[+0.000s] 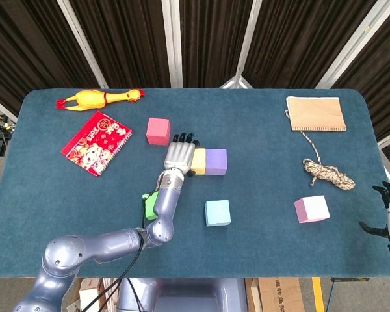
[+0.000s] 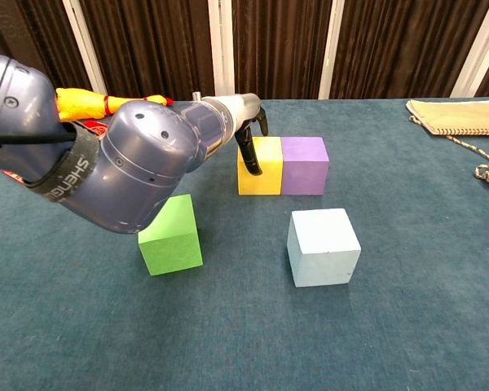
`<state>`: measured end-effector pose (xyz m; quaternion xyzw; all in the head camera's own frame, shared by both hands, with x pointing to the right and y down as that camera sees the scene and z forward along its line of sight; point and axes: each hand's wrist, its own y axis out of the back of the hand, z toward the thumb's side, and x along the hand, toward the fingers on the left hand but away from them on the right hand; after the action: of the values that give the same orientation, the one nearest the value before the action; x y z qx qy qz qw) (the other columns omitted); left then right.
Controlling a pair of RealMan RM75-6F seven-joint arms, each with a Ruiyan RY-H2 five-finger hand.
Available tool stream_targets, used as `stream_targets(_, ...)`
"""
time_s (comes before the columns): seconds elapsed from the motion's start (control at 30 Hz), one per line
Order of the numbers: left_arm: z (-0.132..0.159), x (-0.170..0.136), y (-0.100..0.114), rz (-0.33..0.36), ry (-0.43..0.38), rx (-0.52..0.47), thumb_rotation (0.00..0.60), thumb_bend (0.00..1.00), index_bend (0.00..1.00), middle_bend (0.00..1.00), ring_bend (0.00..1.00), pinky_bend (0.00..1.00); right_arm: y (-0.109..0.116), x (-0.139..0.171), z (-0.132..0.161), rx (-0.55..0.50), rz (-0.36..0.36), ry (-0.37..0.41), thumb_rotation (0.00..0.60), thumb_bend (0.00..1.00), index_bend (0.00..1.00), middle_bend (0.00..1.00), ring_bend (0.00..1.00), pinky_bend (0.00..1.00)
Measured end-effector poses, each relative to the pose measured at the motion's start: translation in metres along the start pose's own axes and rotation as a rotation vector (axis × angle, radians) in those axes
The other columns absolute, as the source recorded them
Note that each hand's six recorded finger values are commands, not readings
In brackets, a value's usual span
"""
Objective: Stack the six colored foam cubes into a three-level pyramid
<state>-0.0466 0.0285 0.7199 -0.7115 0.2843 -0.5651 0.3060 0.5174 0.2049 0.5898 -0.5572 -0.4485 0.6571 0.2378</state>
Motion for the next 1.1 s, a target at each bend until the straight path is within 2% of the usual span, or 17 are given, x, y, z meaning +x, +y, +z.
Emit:
stream_targets(0.27, 0.0, -0.002, 0.001, -0.014, -0.009, 0.023, 0.6, 0.24, 0.17, 0.0, 0.0, 0.0, -0.001, 0.0, 0.0, 0.002, 0.006, -0.001, 0.6, 0.18, 0.18, 0.1, 0.08, 0.04)
stream_targets(0.47, -0.003, -0.006, 0.017, 0.011, -0.013, 0.036, 0.6, 0.24, 0.13, 0.0, 0.0, 0.0, 0.0, 0.0, 0.001, 0.003, 0.003, 0.0, 0.6, 0.18, 0.18, 0.1, 0.08, 0.04)
stream_targets(0.67, -0.019, -0.013, 0.048, 0.054, -0.01, 0.067, 0.6, 0.24, 0.12, 0.0, 0.0, 0.0, 0.001, 0.002, 0.002, 0.005, -0.004, 0.002, 0.6, 0.18, 0.18, 0.1, 0.08, 0.04)
stream_targets(1.0, -0.086, -0.023, 0.114, 0.129, 0.056, 0.086, 0.6, 0.24, 0.12, 0.03, 0.0, 0.0, -0.001, 0.004, 0.004, 0.037, -0.008, -0.008, 0.6, 0.18, 0.18, 0.1, 0.08, 0.04)
stream_targets(1.1, -0.1, -0.02, 0.118, 0.124, 0.067, 0.075, 0.6, 0.22, 0.12, 0.03, 0.0, 0.0, -0.002, 0.004, 0.005, 0.046, -0.008, -0.012, 0.6, 0.18, 0.18, 0.1, 0.08, 0.04)
